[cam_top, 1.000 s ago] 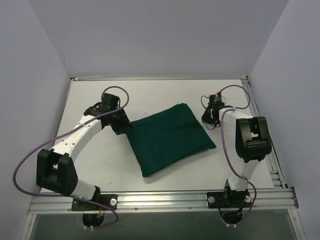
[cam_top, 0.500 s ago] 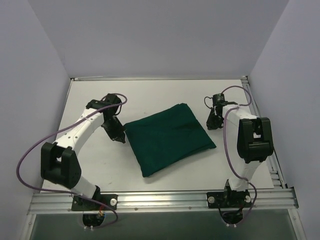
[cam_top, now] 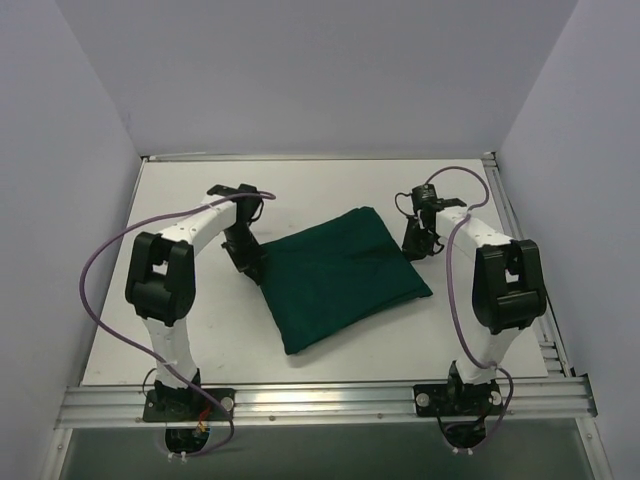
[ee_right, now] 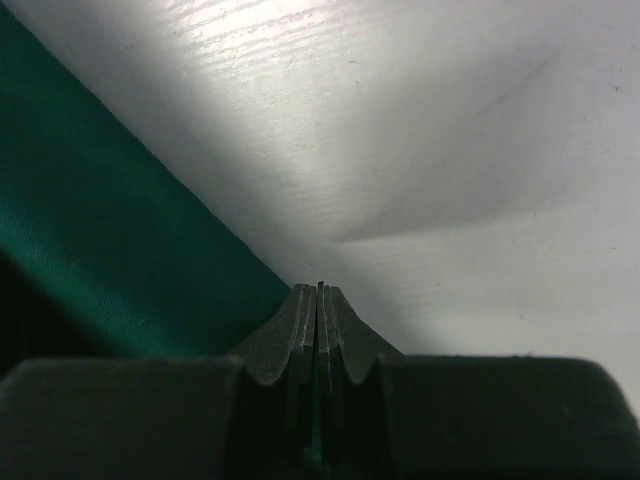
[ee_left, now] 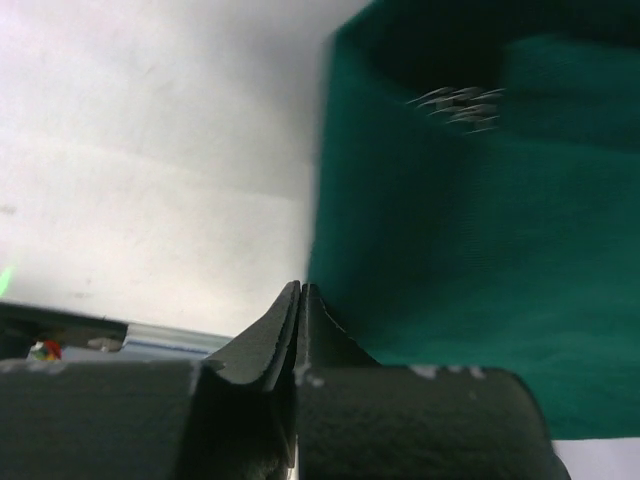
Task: Open and lay out the surgical kit
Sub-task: Move the surgical kit at the center of the board.
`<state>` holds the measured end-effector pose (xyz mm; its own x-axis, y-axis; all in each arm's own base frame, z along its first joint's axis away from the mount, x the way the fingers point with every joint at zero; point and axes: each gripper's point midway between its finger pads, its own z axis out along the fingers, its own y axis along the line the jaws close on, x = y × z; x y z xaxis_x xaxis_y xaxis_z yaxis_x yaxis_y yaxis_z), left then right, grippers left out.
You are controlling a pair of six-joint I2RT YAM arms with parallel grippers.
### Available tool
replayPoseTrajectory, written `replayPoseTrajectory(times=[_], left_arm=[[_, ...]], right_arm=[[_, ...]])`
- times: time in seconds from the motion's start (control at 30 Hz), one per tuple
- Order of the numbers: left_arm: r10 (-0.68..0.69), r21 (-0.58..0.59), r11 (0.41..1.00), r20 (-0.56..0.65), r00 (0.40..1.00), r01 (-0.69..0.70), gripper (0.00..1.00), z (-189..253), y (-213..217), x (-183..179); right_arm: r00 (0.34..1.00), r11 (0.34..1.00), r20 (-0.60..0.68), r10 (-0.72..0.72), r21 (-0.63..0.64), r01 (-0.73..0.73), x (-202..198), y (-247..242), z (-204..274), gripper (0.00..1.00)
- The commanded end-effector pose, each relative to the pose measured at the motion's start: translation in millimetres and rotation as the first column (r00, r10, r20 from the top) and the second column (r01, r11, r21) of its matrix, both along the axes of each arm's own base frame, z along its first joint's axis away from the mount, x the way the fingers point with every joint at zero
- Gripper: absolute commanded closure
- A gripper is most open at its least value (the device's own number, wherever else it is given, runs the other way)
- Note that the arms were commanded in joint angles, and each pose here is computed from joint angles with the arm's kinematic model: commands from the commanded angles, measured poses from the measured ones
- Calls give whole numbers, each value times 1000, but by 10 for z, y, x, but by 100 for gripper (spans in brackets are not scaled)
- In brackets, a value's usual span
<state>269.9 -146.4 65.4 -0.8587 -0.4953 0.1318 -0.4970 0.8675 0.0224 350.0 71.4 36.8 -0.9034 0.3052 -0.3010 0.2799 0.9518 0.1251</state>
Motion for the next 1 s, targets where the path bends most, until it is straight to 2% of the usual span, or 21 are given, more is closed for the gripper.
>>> replayPoseTrajectory(times=[0.0, 0.03, 0.13, 0.37, 0.4, 0.47, 0.5, 0.6, 0.63, 0.67, 0.73, 0.8, 0.97], left_arm=[[-29, -66, 997, 84, 996, 35, 98, 128, -144, 337], [-29, -77, 996, 115, 993, 38, 98, 186, -193, 453], [-44, -73, 996, 95, 994, 51, 98, 87, -224, 579], [-66, -99, 992, 137, 988, 80, 98, -71, -328, 1048], [-69, -101, 991, 181, 981, 88, 98, 22, -356, 1200], [-78, -102, 990, 185, 980, 98, 98, -28, -377, 1312], [-87, -116, 986, 235, 968, 117, 98, 77, -422, 1463], [-107, -111, 984, 246, 963, 137, 98, 29, -428, 1644], [-106, -117, 983, 288, 952, 145, 98, 161, -451, 1772], [-110, -113, 983, 267, 957, 144, 98, 43, -446, 1811], [-107, -134, 979, 287, 952, 151, 98, 128, -492, 1902], [-103, -144, 979, 274, 956, 147, 98, 34, -512, 1928], [-103, -139, 978, 318, 942, 154, 98, 44, -459, 2060]], right_arm=[[997, 998, -38, 63, -7, -63, -87, 62, 2, 100], [997, 998, -32, 70, -4, -70, -63, 82, -18, 100], [996, 997, -26, 80, 17, -80, 12, 139, -106, 100], [992, 990, 0, 124, 63, -124, 344, 413, -154, 100], [993, 991, -7, 121, 64, -121, 379, 436, -201, 100], [991, 989, -4, 131, 73, -130, 457, 502, -208, 100], [991, 988, 8, 135, 77, -135, 559, 545, -202, 100], [989, 986, 4, 146, 83, -146, 666, 623, -225, 100], [989, 986, 16, 145, 83, -146, 729, 643, -175, 100], [989, 986, 20, 143, 83, -144, 751, 646, -168, 100], [989, 987, 42, 139, 73, -142, 840, 639, -113, 100], [987, 988, 54, 150, 40, -152, 923, 580, -105, 100], [987, 988, 65, 149, 27, -151, 1154, 491, -52, 100]])
